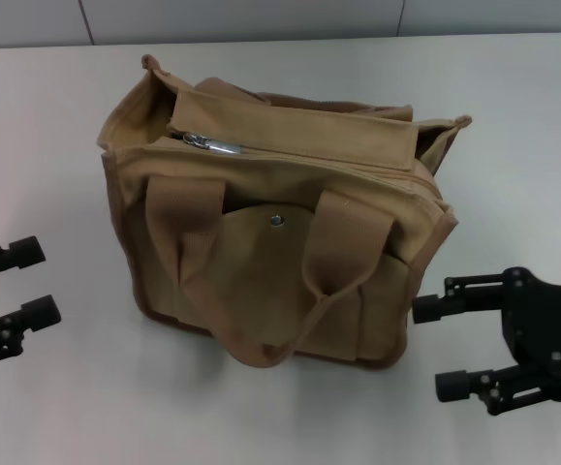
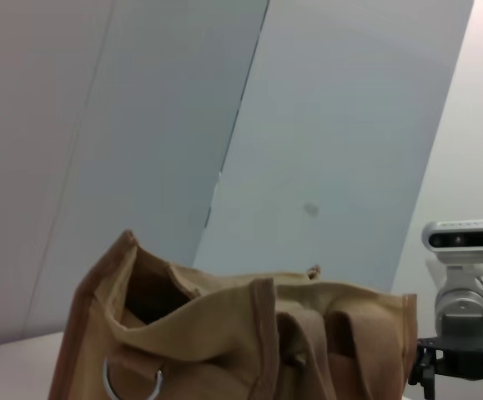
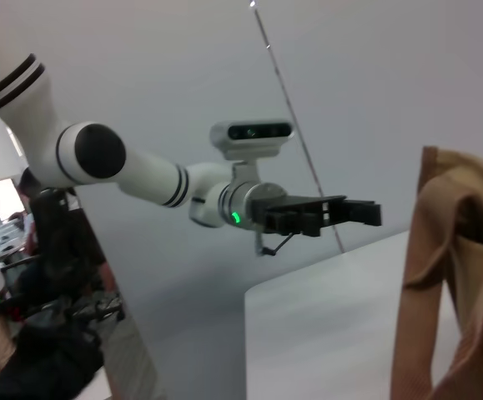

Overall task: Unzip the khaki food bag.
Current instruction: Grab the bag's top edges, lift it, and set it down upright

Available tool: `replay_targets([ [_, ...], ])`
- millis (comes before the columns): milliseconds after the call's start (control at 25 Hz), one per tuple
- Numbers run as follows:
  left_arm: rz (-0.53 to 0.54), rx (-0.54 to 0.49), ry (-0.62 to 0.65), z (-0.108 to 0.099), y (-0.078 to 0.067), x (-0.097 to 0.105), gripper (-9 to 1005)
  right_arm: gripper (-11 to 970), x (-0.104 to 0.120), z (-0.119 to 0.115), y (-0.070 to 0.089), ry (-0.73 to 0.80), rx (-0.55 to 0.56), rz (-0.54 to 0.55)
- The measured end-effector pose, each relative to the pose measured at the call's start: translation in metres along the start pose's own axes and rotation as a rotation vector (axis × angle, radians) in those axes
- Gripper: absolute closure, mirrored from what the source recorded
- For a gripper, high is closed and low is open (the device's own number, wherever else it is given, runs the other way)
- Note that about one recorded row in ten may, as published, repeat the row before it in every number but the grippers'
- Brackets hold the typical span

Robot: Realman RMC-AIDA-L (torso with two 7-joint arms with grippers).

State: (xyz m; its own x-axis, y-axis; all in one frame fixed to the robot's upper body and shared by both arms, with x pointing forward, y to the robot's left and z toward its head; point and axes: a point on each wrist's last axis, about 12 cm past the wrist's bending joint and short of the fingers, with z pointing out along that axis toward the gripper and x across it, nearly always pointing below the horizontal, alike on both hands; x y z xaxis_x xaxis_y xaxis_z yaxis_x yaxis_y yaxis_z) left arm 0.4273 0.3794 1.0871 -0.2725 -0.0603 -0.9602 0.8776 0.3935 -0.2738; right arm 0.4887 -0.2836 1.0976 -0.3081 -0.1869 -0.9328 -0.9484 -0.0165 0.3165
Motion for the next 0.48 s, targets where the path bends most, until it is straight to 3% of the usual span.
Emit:
replay_targets([
  [480, 0.005, 0.025, 0.012, 0.0111, 0.0065, -0.0044, 241, 209, 0.0016, 0.0048, -0.0009, 0.032, -0.021, 0.012],
])
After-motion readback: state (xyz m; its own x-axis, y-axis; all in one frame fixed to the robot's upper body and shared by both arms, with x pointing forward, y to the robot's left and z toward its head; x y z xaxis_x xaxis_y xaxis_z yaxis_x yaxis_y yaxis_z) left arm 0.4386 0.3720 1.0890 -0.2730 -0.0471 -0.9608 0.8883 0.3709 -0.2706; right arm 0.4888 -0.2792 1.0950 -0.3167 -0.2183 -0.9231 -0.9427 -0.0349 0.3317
